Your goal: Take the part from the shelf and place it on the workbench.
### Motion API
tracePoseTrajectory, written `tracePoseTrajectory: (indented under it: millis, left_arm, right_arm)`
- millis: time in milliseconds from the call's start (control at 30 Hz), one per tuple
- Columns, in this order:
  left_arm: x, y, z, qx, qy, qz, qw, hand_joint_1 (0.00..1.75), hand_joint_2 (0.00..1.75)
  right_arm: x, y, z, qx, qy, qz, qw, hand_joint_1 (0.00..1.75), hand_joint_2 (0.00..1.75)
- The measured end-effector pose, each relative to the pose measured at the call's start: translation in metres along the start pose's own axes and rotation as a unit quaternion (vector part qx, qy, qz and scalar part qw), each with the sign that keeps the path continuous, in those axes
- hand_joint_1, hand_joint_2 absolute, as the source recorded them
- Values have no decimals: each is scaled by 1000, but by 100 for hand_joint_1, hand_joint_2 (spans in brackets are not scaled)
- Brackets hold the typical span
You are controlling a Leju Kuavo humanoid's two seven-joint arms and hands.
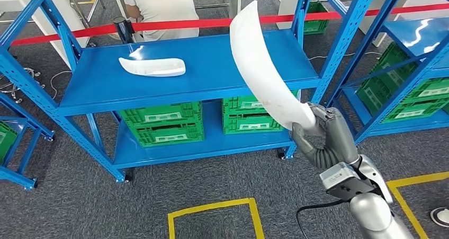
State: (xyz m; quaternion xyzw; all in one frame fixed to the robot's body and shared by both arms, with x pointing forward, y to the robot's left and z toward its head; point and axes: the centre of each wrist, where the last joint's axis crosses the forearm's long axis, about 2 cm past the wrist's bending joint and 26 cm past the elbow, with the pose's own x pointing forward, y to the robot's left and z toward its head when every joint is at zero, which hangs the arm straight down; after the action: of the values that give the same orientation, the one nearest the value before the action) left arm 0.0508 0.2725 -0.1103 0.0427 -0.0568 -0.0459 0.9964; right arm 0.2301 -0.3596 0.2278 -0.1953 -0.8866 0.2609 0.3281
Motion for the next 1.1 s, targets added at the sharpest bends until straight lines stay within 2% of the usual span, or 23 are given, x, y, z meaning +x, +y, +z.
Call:
tracePoseTrajectory:
  millis: [167, 367, 567, 767, 967, 1100]
  left_arm:
    - [1, -4, 1, -3, 28, 2, 1000, 0, 175]
    - [-6, -12, 1, -13, 49, -6, 999, 0, 175]
    - [-4, -25, 3, -25, 20, -23, 999, 0, 175]
    - [12, -29, 5, -25, -29, -41, 998, 0, 175]
    - [34, -16, 4, -6, -65, -46, 997, 0, 175]
    - [35, -4, 2, 7, -71, -31, 997, 0, 175]
  right_arm:
    - [3, 1, 0, 3, -8, -8, 1000, 175, 175]
    - [18, 3, 12, 11, 6, -3, 1000, 175, 175]
    - [34, 0, 14, 16, 4, 8, 1000, 175, 175]
    - [36, 1, -4, 28, -22, 9, 999, 175, 175]
    - [32, 11, -31, 39, -49, -27, 998, 175, 175]
    - [28, 18, -43, 42, -63, -45, 996, 175, 175]
